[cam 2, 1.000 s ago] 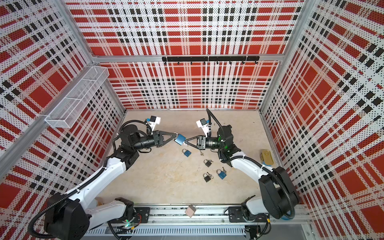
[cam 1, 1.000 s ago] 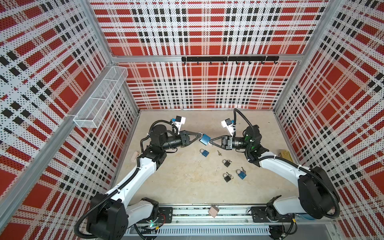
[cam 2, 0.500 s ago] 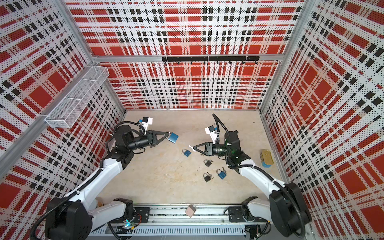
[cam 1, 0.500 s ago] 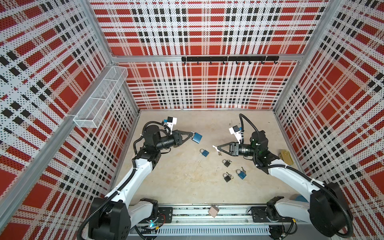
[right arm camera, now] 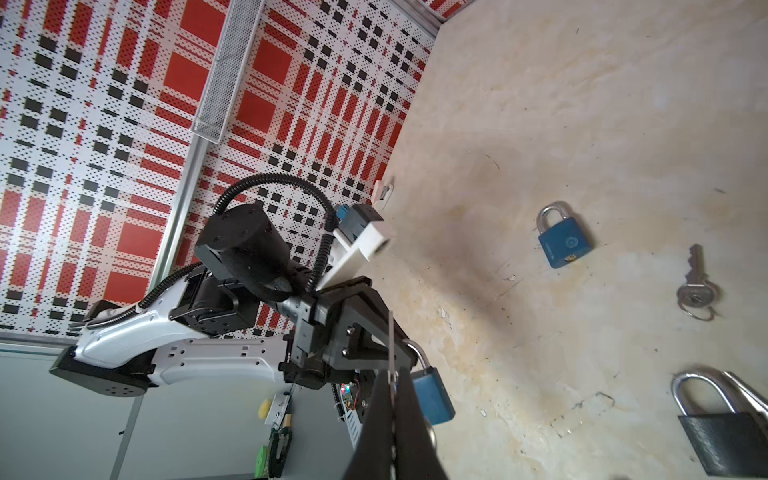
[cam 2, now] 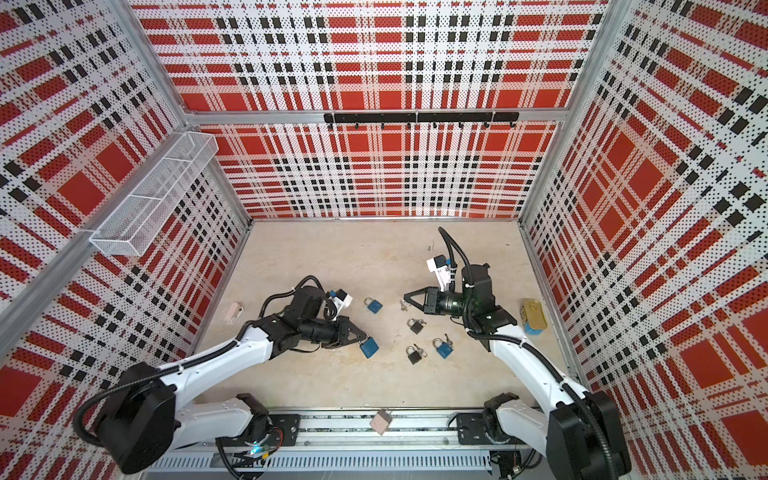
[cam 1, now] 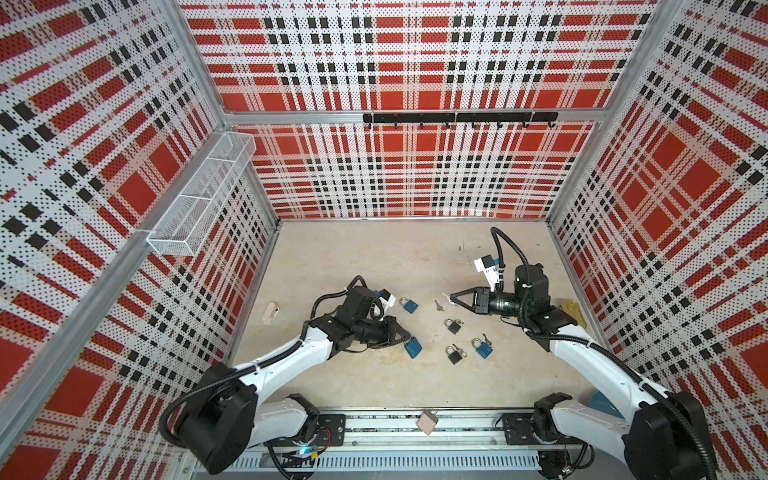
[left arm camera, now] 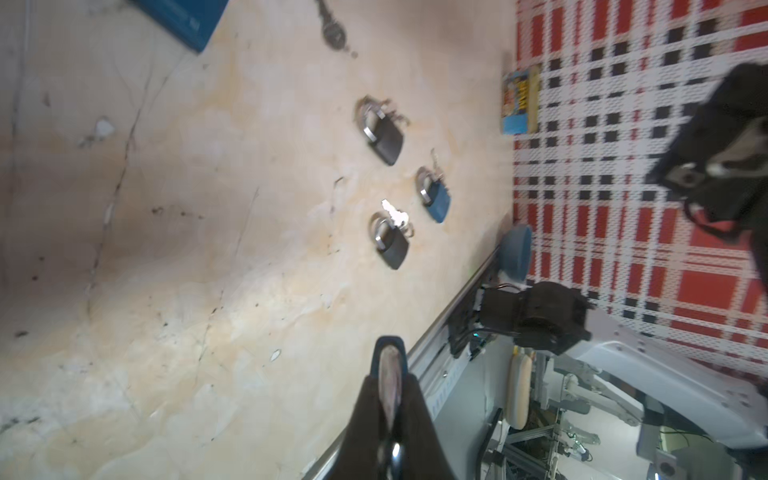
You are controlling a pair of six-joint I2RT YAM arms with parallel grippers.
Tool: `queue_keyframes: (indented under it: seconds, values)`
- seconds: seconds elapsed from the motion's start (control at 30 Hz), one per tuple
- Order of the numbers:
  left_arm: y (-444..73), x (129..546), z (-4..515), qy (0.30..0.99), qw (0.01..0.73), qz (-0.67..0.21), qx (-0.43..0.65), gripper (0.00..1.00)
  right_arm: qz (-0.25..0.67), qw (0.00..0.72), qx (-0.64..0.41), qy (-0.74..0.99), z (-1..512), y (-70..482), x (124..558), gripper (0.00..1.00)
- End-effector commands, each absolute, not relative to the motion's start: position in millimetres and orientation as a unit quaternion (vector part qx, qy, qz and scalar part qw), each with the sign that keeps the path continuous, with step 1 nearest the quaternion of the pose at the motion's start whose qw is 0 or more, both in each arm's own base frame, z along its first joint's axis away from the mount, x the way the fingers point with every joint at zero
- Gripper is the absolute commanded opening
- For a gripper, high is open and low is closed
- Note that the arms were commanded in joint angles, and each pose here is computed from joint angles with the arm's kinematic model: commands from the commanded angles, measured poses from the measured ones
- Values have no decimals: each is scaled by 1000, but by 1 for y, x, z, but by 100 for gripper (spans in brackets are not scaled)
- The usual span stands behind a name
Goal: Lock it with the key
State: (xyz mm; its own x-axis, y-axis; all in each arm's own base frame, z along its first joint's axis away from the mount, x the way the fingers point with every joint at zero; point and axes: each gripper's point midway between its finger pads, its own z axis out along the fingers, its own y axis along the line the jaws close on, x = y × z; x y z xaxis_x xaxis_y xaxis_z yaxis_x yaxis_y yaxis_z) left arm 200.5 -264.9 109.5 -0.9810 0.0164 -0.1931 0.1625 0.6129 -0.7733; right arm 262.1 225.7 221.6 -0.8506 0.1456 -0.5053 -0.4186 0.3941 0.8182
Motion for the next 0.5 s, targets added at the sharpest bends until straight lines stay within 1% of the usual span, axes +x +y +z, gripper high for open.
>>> queue_keyframes:
  seconds: [0.0, 0.17, 0.47]
  values:
    - [-275, 213, 104, 896, 113, -425, 68, 0, 514, 264, -99, 810, 206, 223, 263, 0]
    - [-278, 222, 76, 909, 98, -400, 71, 0, 488, 248, -110, 830, 185, 230, 258, 0]
    - [-282, 233, 54, 919, 81, -378, 81, 0, 456, 223, -122, 853, 151, 247, 254, 0]
